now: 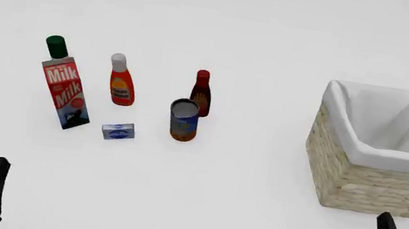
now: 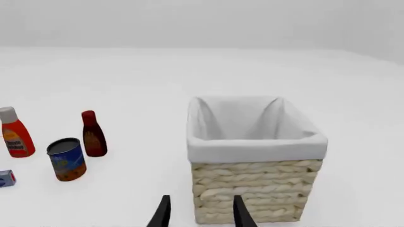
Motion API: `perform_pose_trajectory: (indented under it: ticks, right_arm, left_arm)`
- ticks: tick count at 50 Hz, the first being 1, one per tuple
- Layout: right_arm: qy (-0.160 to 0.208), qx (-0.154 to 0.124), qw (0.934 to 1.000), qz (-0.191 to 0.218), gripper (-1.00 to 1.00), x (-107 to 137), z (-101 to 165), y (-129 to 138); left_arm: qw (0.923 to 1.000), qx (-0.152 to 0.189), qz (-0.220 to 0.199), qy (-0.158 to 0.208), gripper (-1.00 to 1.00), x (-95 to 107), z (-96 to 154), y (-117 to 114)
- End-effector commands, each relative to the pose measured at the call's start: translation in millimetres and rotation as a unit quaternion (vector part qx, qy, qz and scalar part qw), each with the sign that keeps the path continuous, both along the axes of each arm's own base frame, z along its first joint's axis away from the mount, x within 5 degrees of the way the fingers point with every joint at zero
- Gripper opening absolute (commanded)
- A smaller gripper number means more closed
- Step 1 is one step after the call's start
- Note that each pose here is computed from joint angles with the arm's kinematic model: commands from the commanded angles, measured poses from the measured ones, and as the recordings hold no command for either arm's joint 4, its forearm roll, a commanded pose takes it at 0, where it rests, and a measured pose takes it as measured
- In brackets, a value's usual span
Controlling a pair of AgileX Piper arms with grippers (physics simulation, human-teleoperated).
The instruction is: Pick the ketchup and place it in the basket.
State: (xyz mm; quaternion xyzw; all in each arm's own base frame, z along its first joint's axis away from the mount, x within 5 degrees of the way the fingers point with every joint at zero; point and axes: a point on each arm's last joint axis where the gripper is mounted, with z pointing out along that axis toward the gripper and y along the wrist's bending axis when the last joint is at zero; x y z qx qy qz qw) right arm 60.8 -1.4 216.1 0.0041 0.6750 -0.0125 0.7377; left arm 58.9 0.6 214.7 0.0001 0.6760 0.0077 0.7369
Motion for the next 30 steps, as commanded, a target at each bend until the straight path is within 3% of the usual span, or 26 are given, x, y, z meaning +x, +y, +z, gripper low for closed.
perform_pose_trajectory:
  ticks: [1,5,6,9,11,12,14,15,16,23,25,26,30]
  right_arm:
    - [0.001,0.006,0.9999,0.015,1.00,-2.8,-1.4,1.8]
    - [0.004,0.004,0.9998,0.018,1.00,-0.7,-1.4,2.2]
    - [0.004,0.004,0.9998,0.019,1.00,-0.1,-1.3,2.3]
    - [0.005,0.001,0.9998,0.020,1.00,1.1,-1.1,2.5]
    - [0.005,0.000,0.9998,0.021,1.00,0.5,-1.2,2.6]
    - [0.004,0.000,0.9998,0.021,1.00,-0.1,-1.2,2.5]
    - [0.004,0.001,0.9997,0.022,1.00,-0.2,-1.3,2.7]
    - [0.004,0.003,0.9997,0.022,1.00,-0.5,-1.4,2.6]
    - [0.004,0.004,0.9998,0.021,1.00,-0.8,-1.6,2.5]
    - [0.006,-0.001,0.9997,0.023,1.00,-0.2,-2.0,2.8]
    - [0.006,-0.002,0.9997,0.023,1.00,-0.2,-2.0,2.8]
    - [0.007,-0.007,0.9996,0.025,1.00,0.4,-1.9,3.1]
    - [0.010,-0.006,0.9995,0.030,1.00,2.2,-2.1,3.8]
  left_arm:
    - [0.9999,-0.014,0.003,0.009,1.00,4.2,1.2,0.5]
    - [0.9999,-0.005,-0.004,0.009,1.00,8.7,6.7,-0.4]
    - [0.9992,-0.032,-0.007,0.023,1.00,15.5,7.6,-0.6]
    - [0.9996,-0.017,-0.003,0.024,1.00,18.9,13.3,-0.1]
    - [0.9987,-0.035,-0.009,0.035,1.00,25.4,16.6,-0.9]
    - [0.9991,-0.021,-0.006,0.038,1.00,29.2,21.3,-0.5]
    - [0.9988,-0.026,-0.009,0.041,1.00,33.3,28.7,-1.1]
    - [0.9993,0.001,-0.003,0.037,1.00,34.0,32.6,-0.3]
    - [0.9993,0.004,-0.006,0.038,1.00,36.1,36.3,-0.8]
    - [0.9969,-0.026,0.006,0.074,1.00,66.5,51.5,2.2]
    - [0.9971,-0.018,0.008,0.074,1.00,68.2,54.7,2.8]
    - [0.9952,-0.039,0.004,0.090,1.00,77.6,56.2,1.9]
    - [0.9956,-0.027,-0.002,0.090,1.00,83.9,64.3,0.3]
